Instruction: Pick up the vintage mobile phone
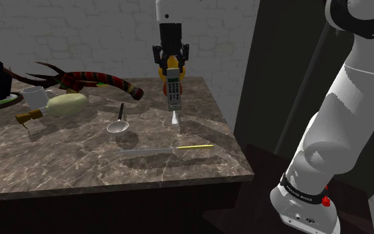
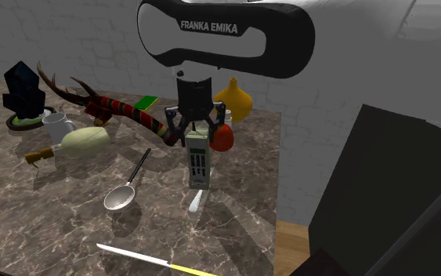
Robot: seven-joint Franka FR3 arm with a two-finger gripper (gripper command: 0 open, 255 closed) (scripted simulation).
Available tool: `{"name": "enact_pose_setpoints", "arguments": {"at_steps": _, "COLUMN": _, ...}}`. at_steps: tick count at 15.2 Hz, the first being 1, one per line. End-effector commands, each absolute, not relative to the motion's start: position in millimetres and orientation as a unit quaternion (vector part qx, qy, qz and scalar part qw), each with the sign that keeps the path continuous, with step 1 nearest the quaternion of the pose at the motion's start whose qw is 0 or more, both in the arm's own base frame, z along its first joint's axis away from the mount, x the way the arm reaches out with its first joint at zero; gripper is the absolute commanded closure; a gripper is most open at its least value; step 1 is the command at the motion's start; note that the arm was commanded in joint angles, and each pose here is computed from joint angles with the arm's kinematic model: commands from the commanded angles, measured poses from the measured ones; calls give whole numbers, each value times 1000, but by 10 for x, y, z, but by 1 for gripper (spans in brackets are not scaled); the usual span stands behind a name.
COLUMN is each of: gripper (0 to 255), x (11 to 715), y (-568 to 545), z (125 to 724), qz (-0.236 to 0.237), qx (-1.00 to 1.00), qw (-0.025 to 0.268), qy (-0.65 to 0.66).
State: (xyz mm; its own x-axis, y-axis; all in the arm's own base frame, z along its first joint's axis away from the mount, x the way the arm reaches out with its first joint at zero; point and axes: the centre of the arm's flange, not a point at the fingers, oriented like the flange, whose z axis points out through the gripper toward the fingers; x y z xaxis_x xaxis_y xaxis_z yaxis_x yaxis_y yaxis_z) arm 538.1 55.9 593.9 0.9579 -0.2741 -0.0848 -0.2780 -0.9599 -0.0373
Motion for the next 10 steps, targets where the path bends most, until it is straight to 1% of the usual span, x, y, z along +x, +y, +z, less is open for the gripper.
{"name": "enact_pose_setpoints", "arguments": {"at_steps": 1, "gripper": 255, "x": 5379, "y": 559, "z": 6040, "qz": 39, "qx": -989, "qw": 24, "qy": 140}}
{"name": "enact_pose_setpoints", "arguments": {"at_steps": 8, "gripper": 255, "x": 5379, "y": 559, "z": 6410, "qz": 39, "qx": -989, "qw": 24, "qy": 140}}
{"name": "enact_pose_setpoints", "arguments": {"at_steps": 10, "gripper": 255, "x": 5379, "y": 559, "z": 6418, "qz": 39, "qx": -989, "qw": 24, "qy": 140}}
